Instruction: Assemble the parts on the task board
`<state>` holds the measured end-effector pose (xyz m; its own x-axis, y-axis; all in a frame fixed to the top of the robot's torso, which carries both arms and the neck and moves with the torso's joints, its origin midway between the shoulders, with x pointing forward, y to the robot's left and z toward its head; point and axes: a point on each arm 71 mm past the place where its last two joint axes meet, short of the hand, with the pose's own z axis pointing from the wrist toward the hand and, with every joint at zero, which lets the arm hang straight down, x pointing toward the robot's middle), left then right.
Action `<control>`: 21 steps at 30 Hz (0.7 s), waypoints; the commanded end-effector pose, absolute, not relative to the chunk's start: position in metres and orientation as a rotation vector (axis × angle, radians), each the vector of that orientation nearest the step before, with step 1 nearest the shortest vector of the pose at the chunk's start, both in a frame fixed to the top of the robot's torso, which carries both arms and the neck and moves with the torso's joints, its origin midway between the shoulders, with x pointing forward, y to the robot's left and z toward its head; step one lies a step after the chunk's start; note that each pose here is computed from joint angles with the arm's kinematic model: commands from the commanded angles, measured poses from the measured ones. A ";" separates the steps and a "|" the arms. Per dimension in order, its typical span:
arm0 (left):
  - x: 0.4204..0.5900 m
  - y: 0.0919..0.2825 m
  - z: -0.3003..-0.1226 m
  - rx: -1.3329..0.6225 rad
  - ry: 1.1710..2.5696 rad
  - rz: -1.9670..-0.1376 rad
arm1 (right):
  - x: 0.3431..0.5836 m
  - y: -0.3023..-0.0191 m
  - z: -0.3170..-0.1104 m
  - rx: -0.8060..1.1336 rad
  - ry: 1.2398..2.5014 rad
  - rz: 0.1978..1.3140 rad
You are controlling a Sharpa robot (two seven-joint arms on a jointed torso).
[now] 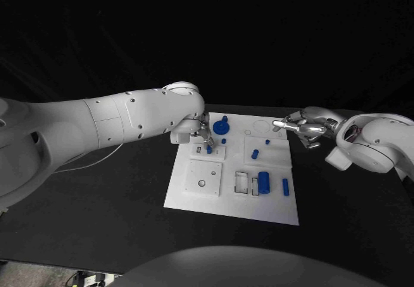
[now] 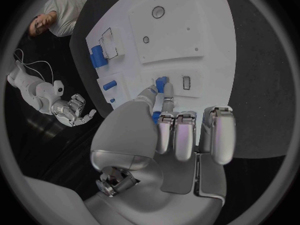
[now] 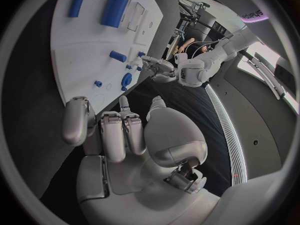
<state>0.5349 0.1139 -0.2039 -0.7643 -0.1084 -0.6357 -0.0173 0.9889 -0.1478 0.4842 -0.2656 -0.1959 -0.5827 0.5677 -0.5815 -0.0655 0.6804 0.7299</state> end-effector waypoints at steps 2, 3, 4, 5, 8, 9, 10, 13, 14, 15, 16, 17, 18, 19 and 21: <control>0.535 0.121 -0.203 -0.158 2.423 -0.034 | 0.483 -0.265 -0.197 0.370 2.032 0.927; 0.535 0.120 -0.203 -0.157 2.421 -0.035 | 0.483 -0.265 -0.197 0.371 2.032 0.927; 0.535 0.120 -0.203 -0.154 2.420 -0.034 | 0.483 -0.265 -0.197 0.371 2.033 0.927; 0.535 0.120 -0.203 -0.151 2.420 -0.033 | 0.483 -0.265 -0.198 0.371 2.033 0.927; 0.535 0.120 -0.203 -0.147 2.419 -0.032 | 0.482 -0.265 -0.198 0.371 2.035 0.927; 0.535 0.120 -0.203 -0.147 2.419 -0.032 | 0.482 -0.265 -0.198 0.371 2.035 0.927; 0.535 0.121 -0.203 -0.147 2.418 -0.032 | 0.482 -0.266 -0.198 0.372 2.035 0.927; 0.535 0.122 -0.203 -0.148 2.418 -0.029 | 0.482 -0.267 -0.199 0.374 2.035 0.924; 0.535 0.122 -0.203 -0.148 2.419 -0.028 | 0.483 -0.267 -0.199 0.375 2.035 0.924; 0.535 0.123 -0.203 -0.148 2.419 -0.027 | 0.483 -0.267 -0.199 0.375 2.035 0.923; 0.535 0.124 -0.203 -0.147 2.421 -0.025 | 0.483 -0.267 -0.199 0.375 2.036 0.923; 0.535 0.124 -0.203 -0.146 2.422 -0.023 | 0.483 -0.267 -0.200 0.376 2.036 0.923; 0.535 0.124 -0.203 -0.145 2.423 -0.022 | 0.483 -0.267 -0.200 0.376 2.036 0.923; 0.534 0.125 -0.203 -0.144 2.425 -0.021 | 0.483 -0.267 -0.200 0.376 2.037 0.923; 0.534 0.125 -0.203 -0.143 2.427 -0.019 | 0.483 -0.267 -0.201 0.376 2.037 0.923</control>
<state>0.5356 0.1176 -0.2026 -0.7502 -0.1186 -0.6505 -0.0255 0.9882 -0.1507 0.4835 -0.2684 -0.1996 -0.5831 0.5699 -0.5790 -0.0570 0.6822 0.7289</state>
